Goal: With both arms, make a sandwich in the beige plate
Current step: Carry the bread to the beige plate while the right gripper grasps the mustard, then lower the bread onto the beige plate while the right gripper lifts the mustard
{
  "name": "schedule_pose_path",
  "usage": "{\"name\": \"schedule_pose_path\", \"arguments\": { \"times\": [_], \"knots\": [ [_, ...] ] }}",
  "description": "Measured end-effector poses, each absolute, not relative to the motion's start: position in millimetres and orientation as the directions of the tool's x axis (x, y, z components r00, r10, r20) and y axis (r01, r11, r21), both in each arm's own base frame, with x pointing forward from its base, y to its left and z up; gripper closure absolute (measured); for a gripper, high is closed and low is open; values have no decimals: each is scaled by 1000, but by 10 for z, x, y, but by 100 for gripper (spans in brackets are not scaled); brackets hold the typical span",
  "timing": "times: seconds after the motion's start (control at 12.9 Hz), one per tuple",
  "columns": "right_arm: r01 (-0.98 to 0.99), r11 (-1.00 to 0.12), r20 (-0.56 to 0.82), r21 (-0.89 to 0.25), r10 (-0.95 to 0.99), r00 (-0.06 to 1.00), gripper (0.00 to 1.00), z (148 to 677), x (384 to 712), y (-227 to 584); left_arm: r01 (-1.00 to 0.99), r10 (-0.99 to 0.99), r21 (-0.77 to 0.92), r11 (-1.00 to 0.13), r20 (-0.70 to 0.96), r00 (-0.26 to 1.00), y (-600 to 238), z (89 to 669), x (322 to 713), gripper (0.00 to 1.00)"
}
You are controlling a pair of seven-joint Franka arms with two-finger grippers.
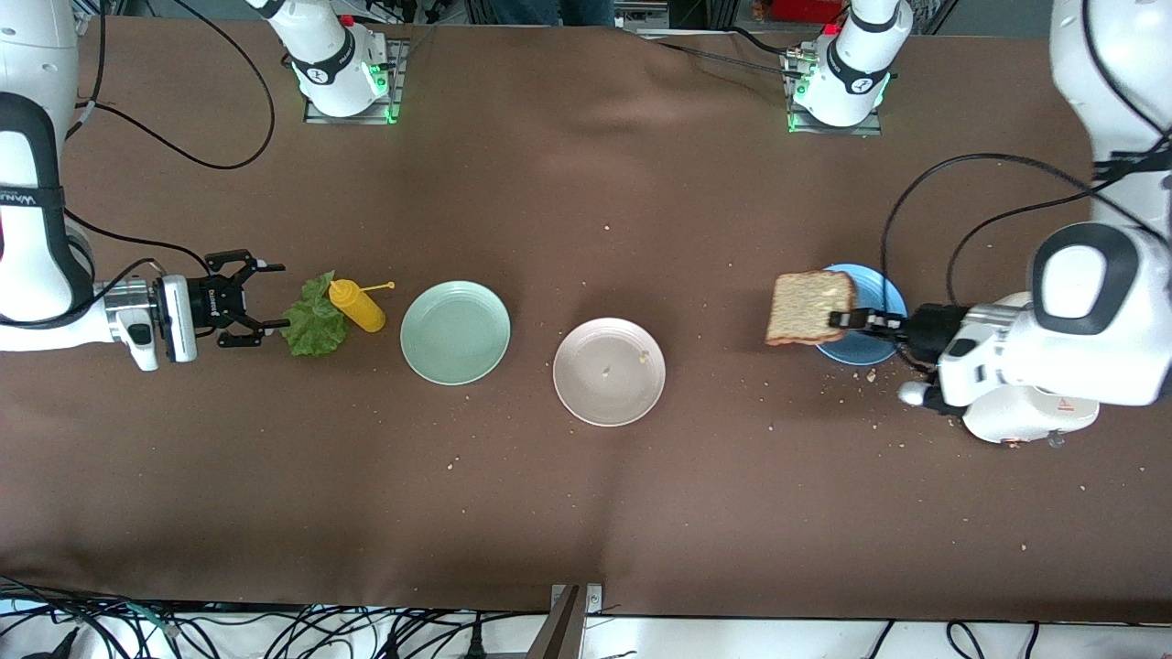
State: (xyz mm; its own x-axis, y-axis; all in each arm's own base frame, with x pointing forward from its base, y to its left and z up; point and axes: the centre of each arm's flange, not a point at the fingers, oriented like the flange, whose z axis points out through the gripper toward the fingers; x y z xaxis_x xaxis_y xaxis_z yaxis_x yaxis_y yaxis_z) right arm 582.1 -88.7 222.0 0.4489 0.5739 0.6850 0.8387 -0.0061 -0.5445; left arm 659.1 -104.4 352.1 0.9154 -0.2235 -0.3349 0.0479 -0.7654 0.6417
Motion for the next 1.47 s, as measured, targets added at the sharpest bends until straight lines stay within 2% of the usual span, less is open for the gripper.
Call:
{"name": "schedule_pose_path", "arguments": {
  "times": [0.16, 0.47, 0.93, 1.32, 1.4, 1.47],
  "knots": [
    [878, 67, 762, -474, 530, 371, 0, 1934, 5789, -857, 114, -202, 653, -748, -388, 899, -1729, 3246, 6566, 92],
    [916, 114, 841, -385, 451, 298, 0, 1729, 5815, -695, 266, -66, 667, -696, -428, 901, -2572, 3090, 6558, 92],
    [944, 121, 886, -308, 398, 238, 0, 1451, 5748, -397, 354, 42, 696, -625, -424, 905, -3072, 2729, 6556, 92],
    [944, 118, 904, -309, 345, 253, 1, 1161, 5449, -261, 396, 80, 686, -610, -444, 892, -3243, 2398, 6505, 92],
    [943, 118, 904, -311, 343, 255, 5, 1147, 5429, -260, 400, 87, 684, -611, -444, 892, -3229, 2369, 6512, 92],
    [943, 117, 904, -310, 342, 255, 19, 1148, 5431, -259, 403, 101, 682, -610, -437, 894, -3210, 2345, 6531, 92]
  ]
}}
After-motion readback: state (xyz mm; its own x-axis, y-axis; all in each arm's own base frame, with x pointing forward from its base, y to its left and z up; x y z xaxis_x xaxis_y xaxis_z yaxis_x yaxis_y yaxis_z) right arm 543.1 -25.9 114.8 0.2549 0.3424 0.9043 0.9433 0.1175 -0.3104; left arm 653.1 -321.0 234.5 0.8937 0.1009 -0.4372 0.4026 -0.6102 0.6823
